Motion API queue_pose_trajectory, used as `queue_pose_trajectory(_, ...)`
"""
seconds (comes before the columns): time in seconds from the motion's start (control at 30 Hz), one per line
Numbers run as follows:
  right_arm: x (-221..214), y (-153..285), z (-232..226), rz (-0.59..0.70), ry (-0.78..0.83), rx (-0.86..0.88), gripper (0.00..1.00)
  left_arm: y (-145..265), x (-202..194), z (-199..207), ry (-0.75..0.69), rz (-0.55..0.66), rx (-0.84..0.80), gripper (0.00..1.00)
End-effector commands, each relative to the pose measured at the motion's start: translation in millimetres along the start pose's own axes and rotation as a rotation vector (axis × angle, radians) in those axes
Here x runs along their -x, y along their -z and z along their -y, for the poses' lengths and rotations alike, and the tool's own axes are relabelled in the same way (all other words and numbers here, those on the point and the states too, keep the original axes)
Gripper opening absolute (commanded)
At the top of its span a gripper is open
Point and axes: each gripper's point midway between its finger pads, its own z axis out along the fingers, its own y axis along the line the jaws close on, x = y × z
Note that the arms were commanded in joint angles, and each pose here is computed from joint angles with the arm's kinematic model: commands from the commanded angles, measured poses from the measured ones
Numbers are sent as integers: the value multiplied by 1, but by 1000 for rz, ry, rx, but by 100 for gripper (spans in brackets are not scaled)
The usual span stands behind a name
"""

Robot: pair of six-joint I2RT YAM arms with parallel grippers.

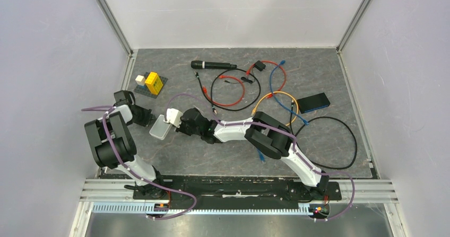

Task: Insert the plug into the switch port
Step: Move the switch port to the center of the board.

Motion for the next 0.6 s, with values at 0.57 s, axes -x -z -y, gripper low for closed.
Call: queue_pose_trajectory(0.57,29,6,-21,82,-185,43,0,-11,-45,-49,55,-121,137,2)
